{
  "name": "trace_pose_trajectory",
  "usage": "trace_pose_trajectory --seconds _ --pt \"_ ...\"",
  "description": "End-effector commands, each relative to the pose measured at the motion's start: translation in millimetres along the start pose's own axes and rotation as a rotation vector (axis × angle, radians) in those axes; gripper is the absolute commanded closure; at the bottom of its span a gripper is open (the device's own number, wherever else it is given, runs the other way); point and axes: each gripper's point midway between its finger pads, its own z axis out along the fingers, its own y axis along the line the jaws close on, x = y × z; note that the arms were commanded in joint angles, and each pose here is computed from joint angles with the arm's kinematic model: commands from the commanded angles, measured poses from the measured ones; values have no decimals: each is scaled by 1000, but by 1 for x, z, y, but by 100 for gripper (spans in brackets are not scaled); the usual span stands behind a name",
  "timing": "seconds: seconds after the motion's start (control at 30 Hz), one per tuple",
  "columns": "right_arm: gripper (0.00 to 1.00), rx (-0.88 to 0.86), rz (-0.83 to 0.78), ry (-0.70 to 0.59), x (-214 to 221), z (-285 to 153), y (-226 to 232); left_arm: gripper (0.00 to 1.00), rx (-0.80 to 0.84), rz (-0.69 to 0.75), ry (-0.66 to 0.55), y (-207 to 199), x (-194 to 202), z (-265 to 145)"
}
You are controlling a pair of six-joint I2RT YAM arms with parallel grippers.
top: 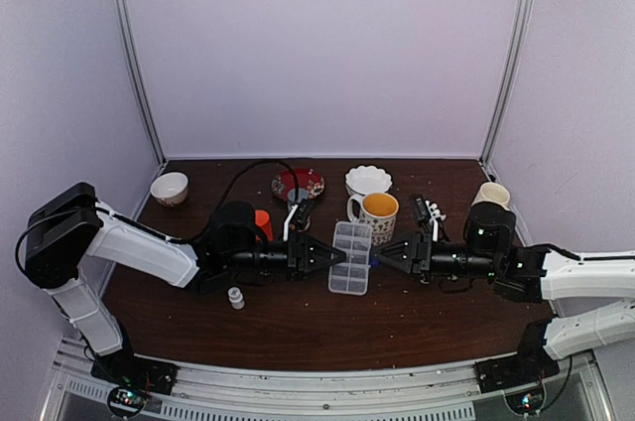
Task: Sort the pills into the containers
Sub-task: Open the lid of the pill container.
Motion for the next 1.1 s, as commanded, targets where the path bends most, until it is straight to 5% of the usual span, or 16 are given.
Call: trace_pose_trajectory --seconds 0.0,0.43,0.73,0.93,1.07 --pt "64 -63 -22 -17 -5 -4 17 91 8 8 -6 1 1 0" --pt "62 37 -10 9 0 4 -5 91 20 10 -5 -2 2 -1" --pt "90 20 -20 10 -2 5 -1 89 15 9 0 0 3 -1" --pt "100 30 -18 13 -2 5 -2 70 13 12 -5 0 2 -1" --pt "100 29 -21 11 -2 4 -1 41 -10 5 -26 6 2 -4"
